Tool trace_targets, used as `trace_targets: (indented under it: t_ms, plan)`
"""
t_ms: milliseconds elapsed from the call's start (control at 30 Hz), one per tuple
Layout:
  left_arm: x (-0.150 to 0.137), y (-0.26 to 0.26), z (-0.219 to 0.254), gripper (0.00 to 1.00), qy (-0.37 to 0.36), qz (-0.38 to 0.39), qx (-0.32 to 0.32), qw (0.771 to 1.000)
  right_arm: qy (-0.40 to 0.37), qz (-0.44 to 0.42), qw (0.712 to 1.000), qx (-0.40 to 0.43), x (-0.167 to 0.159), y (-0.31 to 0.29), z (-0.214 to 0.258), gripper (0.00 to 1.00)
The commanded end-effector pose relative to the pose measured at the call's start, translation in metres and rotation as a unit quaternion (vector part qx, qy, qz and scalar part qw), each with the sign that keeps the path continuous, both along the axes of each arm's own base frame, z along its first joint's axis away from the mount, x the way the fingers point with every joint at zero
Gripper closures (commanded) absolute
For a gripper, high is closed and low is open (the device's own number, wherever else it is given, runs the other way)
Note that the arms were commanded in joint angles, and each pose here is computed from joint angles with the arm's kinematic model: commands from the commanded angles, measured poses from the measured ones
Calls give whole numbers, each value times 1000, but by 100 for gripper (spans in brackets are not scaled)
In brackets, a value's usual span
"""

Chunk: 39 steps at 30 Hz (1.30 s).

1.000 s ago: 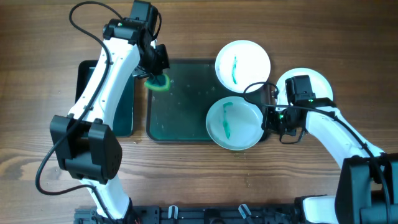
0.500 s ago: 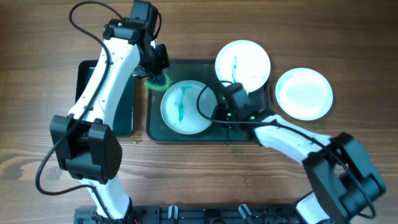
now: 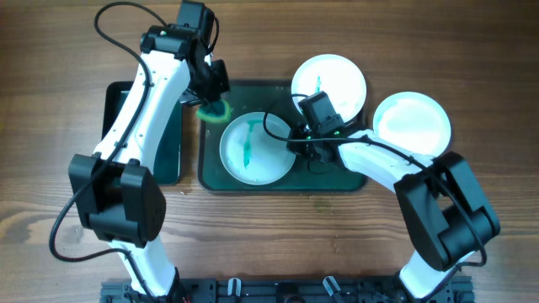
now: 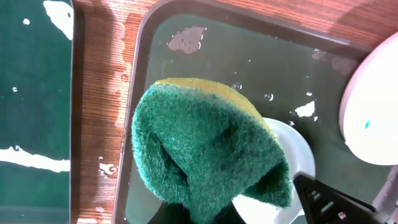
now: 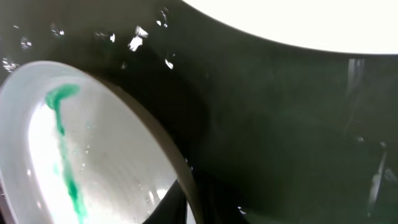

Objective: Clean dirty plates on tray and stack at the side
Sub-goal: 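Move right gripper to grip rim of lower plate on tray, then scrub the held plate with the sponge in the left gripper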

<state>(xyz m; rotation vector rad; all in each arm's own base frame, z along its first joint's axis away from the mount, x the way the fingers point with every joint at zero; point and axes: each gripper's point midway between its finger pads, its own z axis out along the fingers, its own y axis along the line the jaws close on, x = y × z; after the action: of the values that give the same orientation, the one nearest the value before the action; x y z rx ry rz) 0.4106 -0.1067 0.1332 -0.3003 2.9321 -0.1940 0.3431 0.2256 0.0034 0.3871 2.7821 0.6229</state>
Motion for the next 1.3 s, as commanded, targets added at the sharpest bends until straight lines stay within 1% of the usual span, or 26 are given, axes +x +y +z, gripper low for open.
trace_targets:
  t_ms: [0,100,167,267,433,467,567,633,733,767,800,833,867,900,933,967,1033,1067,1133,1167,1200,1267]
  plan:
    - [3,-6,-20,96,22,-4,-3,1000,4,9,1000,3,1,3,-2,90]
    - [3,-10,-34,96,37,-13,1,999,2,7,1000,2,1,2,-2,96]
    - [4,-15,-43,96,41,-38,6,998,4,8,1000,1,1,2,-3,96]
    - [2,-32,-65,96,52,-97,12,994,5,13,1000,-1,-1,2,-3,96]
    - [3,-58,-107,96,67,-167,8,984,6,45,999,5,-6,7,-3,96]
    - [2,-66,-117,96,71,-191,1,979,5,56,998,8,-7,8,-2,96]
    - [-7,-73,-142,96,95,-221,4,971,5,62,998,11,-8,10,-2,96]
    - [-17,-74,-161,96,122,-230,9,965,4,67,998,11,-8,10,-2,96]
    - [-27,-76,-171,96,144,-234,8,961,3,68,998,11,-8,10,-2,96]
    - [-34,-83,-171,96,153,-252,-10,956,3,69,998,10,-8,10,-2,96]
    - [-45,-98,-167,96,159,-294,-50,941,3,69,998,10,-8,10,-2,96]
    - [-63,-120,-158,96,164,-359,-113,912,2,70,998,10,-8,10,-2,96]
    - [-70,-128,-155,96,164,-383,-129,900,3,70,997,11,-8,10,-2,96]
    - [-74,-134,-156,96,161,-403,-126,892,3,70,998,11,-8,10,-2,96]
    - [-73,-134,-158,96,157,-409,-111,892,3,74,997,14,-8,11,-1,96]
    - [-68,-130,-162,96,153,-405,-85,897,5,79,997,21,-9,11,0,96]
    - [-52,-112,-170,96,148,-345,-17,927,13,83,996,36,-10,10,1,96]
    - [-42,-97,-172,96,146,-297,22,944,14,90,995,45,-9,9,2,96]
    - [-29,-71,-174,96,142,-214,80,963,14,110,992,62,-10,9,5,96]
    - [-22,-53,-174,96,137,-156,117,971,12,125,989,73,-11,10,7,96]
    - [-18,-40,-173,96,133,-118,141,974,12,135,988,78,-13,12,7,96]
    - [-14,-18,-169,96,126,-51,185,973,17,143,986,83,-16,13,5,96]
